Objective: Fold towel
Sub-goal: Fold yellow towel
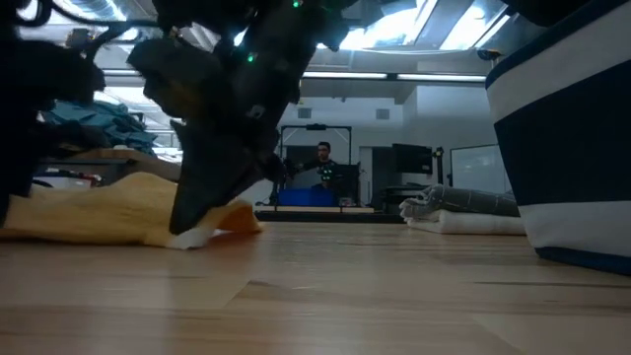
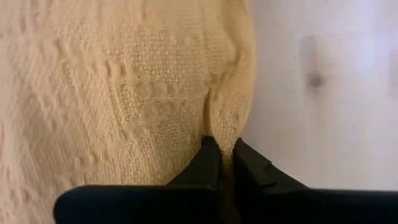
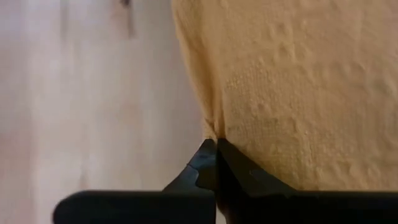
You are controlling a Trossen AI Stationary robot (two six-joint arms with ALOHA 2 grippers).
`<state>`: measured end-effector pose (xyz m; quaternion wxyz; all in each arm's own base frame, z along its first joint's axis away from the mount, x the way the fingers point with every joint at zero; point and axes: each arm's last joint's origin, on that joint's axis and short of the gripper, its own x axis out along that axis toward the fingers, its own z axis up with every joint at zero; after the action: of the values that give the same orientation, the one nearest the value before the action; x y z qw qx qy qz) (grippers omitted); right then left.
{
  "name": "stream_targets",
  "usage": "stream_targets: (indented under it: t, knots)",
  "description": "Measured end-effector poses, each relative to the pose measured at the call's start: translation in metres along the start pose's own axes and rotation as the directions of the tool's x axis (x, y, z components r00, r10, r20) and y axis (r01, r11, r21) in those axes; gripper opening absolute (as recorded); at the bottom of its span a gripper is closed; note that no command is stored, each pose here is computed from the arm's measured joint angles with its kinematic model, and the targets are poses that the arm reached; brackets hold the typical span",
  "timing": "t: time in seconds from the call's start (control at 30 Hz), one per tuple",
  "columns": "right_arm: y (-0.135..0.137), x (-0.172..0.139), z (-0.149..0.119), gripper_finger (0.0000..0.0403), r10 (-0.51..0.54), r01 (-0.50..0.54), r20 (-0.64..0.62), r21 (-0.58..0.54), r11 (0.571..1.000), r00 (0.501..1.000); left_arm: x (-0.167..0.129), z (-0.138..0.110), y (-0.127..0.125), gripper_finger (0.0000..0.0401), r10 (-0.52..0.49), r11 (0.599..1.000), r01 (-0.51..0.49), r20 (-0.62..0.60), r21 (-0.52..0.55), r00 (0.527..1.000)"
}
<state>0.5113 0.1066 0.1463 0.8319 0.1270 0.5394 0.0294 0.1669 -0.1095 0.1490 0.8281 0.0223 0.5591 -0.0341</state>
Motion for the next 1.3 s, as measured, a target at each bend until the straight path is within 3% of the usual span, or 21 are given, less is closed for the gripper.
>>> stream_targets:
  t: [0.27, 0.4, 0.53, 0.67, 0.83, 1.03, 1.17, 1.3]
  knots:
    - [0.032, -0.037, -0.003, 0.0003, 0.105, -0.105, -0.009, -0.045, 0.993, 0.994, -0.024, 0.020, -0.026, 0.0011, -0.286, 0.958, 0.287, -0.027, 0.026, 0.958]
    - [0.052, -0.063, -0.004, 0.0002, 0.139, -0.137, 0.028, -0.081, 0.987, 0.990, -0.039, 0.032, -0.036, 0.0008, -0.364, 0.930, 0.363, -0.007, 0.062, 0.931]
    - [0.062, -0.081, -0.003, 0.0002, 0.124, -0.115, 0.080, -0.102, 0.988, 0.989, -0.055, 0.044, -0.041, 0.0007, -0.379, 0.917, 0.374, 0.009, 0.141, 0.925]
    - [0.059, -0.089, 0.002, 0.0002, 0.065, -0.052, 0.145, -0.092, 0.994, 0.987, -0.071, 0.052, -0.038, 0.0013, -0.289, 0.944, 0.283, 0.008, 0.172, 0.957]
    - [0.051, -0.094, 0.006, 0.0002, -0.001, 0.014, 0.183, -0.070, 0.997, 0.983, -0.085, 0.052, -0.027, 0.0009, -0.026, 0.985, 0.025, 0.006, 0.171, 1.000]
    - [0.041, -0.095, 0.009, 0.0002, -0.063, 0.073, 0.196, -0.043, 0.996, 0.979, -0.089, 0.049, -0.011, 0.0019, 0.249, 0.965, -0.251, 0.035, 0.080, 0.968]
    - [0.038, -0.096, 0.010, 0.0002, -0.067, 0.076, 0.190, -0.038, 0.996, 0.980, -0.089, 0.049, -0.007, 0.0013, 0.288, 0.957, -0.289, 0.023, 0.026, 0.957]
    - [0.042, -0.099, 0.009, 0.0002, -0.006, 0.016, 0.165, -0.060, 0.998, 0.986, -0.088, 0.048, -0.010, 0.0006, 0.204, 0.978, -0.203, -0.021, 0.048, 0.979]
